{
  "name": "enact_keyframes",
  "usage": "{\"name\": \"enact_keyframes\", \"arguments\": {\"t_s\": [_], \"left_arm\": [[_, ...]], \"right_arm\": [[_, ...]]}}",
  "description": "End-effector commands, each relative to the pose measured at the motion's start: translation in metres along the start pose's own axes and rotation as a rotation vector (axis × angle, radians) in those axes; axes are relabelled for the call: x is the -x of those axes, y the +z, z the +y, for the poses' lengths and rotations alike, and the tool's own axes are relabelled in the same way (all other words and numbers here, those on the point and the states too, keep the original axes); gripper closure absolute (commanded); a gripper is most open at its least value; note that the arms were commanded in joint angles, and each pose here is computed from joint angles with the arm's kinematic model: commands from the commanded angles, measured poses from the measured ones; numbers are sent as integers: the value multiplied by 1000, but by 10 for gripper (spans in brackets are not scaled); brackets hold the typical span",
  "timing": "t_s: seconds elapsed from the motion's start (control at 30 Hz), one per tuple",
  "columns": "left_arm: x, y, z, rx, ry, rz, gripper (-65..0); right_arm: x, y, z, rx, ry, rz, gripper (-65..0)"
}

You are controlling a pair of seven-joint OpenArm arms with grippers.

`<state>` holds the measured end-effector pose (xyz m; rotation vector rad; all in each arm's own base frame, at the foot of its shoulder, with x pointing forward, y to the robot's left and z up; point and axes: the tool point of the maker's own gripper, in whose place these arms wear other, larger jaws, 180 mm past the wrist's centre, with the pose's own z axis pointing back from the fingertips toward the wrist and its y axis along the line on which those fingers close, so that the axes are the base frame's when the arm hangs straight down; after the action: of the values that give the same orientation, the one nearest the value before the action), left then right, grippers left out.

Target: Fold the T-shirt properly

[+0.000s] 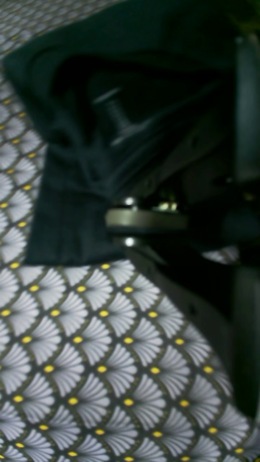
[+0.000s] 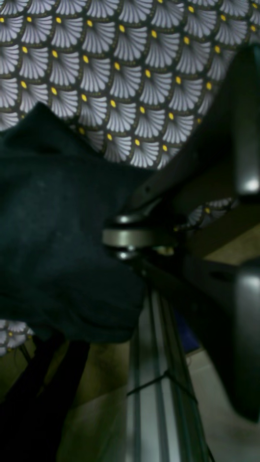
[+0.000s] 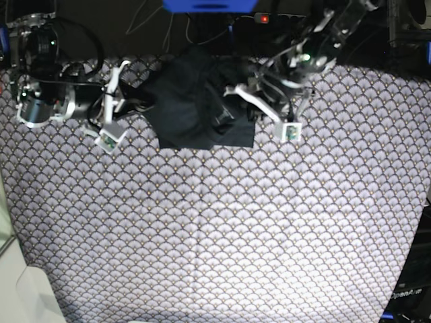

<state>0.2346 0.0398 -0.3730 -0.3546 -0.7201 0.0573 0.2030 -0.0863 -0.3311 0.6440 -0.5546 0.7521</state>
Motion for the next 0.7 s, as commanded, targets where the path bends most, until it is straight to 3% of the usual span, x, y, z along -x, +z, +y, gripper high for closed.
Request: {"name": "enact_keyframes", "arguments": {"t_s": [0.0,0.33,0.47,0.67], "left_arm": [[-10,-2,-7,20,-8,-33,-26],[4,-32,-32,50,-38,20,-26],[-15,-40,-33,47,-48,-17,-26],[-44,-46,-40,50,9,-77,-26]], "right_arm": [[-12,4,1,-2,18,-41,0],[-10,-3,9,-34,24,-29,0],[-13,-11,19,-63,19,-43,0],[0,-33,24,-14,8,7,0]]}}
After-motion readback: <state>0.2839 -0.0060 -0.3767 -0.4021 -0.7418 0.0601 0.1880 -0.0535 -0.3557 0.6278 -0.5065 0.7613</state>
